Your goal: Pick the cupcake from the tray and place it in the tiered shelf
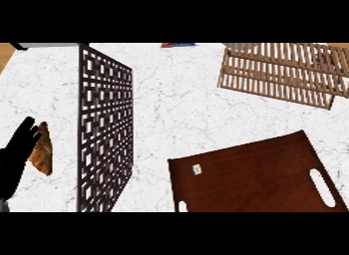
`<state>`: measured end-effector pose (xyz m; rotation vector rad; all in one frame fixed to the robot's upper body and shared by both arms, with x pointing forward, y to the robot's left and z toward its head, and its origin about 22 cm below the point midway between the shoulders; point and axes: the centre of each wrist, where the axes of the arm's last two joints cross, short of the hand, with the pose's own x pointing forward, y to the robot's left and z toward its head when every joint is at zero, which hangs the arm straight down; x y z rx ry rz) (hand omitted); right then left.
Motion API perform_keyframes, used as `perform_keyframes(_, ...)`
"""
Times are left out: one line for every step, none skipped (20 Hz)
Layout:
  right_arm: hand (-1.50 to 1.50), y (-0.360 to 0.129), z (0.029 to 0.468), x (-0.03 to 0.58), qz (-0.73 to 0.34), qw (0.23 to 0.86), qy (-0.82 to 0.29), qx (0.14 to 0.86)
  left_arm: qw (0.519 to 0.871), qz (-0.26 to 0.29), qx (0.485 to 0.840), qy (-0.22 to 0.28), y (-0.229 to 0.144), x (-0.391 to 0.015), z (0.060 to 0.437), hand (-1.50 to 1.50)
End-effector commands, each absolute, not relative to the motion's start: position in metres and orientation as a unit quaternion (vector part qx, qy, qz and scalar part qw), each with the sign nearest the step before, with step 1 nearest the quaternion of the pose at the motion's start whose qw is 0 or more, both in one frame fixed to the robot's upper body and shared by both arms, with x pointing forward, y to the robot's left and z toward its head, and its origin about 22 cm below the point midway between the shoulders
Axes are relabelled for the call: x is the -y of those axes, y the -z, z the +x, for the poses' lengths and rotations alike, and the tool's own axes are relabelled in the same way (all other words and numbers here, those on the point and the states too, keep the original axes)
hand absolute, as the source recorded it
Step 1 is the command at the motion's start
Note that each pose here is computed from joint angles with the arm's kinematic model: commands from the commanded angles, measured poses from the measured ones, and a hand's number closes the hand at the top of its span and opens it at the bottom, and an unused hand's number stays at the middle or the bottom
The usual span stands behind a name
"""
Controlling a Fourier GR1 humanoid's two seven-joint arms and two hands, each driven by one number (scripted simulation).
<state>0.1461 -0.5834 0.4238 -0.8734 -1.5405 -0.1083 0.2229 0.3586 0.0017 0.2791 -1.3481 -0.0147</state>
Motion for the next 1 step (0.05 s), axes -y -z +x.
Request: perform_keyframes(-1.5,-0.4346,0.0918,0.6014,-0.39,0.618,0.03,0.682,0.781,0.133,0.61,0.006,0.009,-0.3493,0.2172,0.0)
